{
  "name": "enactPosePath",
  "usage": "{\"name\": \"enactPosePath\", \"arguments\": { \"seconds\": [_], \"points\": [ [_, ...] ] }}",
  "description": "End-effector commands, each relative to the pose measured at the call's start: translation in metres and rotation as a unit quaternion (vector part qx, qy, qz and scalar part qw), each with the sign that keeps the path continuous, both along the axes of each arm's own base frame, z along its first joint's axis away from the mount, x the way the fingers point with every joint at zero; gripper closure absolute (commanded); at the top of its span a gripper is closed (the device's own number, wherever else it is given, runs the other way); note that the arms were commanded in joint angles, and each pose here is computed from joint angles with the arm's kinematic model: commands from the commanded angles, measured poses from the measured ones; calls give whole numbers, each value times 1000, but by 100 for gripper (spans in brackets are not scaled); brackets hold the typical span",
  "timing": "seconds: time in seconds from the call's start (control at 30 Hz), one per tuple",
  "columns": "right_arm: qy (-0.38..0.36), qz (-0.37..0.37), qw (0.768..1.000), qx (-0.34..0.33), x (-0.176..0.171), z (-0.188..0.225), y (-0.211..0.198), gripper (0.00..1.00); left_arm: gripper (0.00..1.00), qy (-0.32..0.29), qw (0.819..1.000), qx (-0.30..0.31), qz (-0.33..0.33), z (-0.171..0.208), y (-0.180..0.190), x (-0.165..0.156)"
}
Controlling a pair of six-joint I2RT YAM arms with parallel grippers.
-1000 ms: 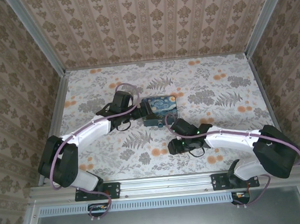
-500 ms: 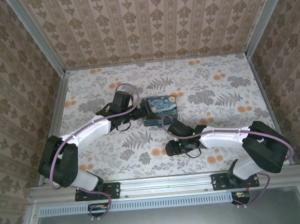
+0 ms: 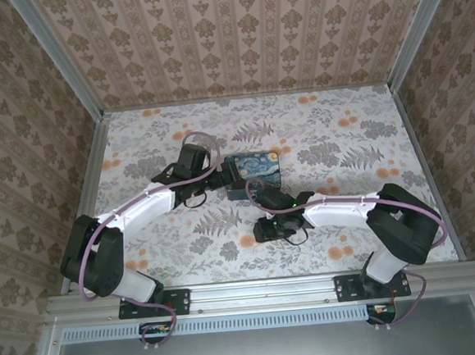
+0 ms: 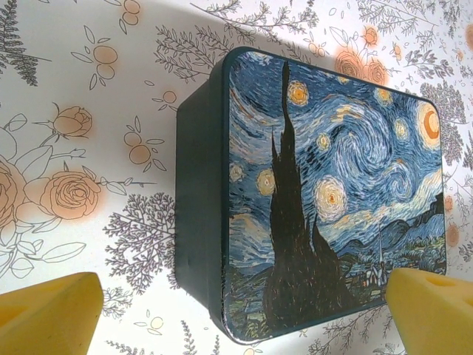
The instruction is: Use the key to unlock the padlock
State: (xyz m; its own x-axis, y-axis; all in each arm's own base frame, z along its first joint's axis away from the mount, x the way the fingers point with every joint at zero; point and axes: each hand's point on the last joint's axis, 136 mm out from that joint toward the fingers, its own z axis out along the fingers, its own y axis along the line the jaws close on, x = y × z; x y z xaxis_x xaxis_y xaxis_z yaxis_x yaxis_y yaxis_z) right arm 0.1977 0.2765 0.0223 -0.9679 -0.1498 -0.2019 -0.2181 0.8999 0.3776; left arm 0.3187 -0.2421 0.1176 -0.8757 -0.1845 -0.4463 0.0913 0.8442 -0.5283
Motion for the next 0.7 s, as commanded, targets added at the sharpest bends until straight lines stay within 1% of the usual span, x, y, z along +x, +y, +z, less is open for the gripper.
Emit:
{"name": "enactPosePath", "arguments": {
  "seconds": [0.0, 0.1, 0.23, 0.37, 0.43, 0.5, 0.67],
  "points": [
    [-13, 24, 999, 34, 10, 13, 27, 55, 0, -18, 1000, -7, -8, 14, -1, 4],
    [-19, 31, 999, 39, 14, 22, 32, 55, 0, -20, 1000, -8, -6, 16, 0, 4],
    [-38, 36, 998, 26, 11, 34, 18, 55, 0, -27, 1000, -7, -1, 23, 6, 4],
    [-63, 54, 996, -17, 8, 39, -10, 50, 0, -33, 999, -9, 3, 27, 11, 3],
    [-84, 81, 991, -59, 10, 37, -28, 46, 0, -33, 999, -9, 6, 27, 14, 2],
    [-93, 86, 987, -97, 15, 32, -46, 45, 0, -33, 999, -9, 7, 27, 16, 1],
    [-100, 120, 982, -110, 19, 28, -50, 44, 0, -30, 999, -5, 8, 25, 19, -1]
  ]
}}
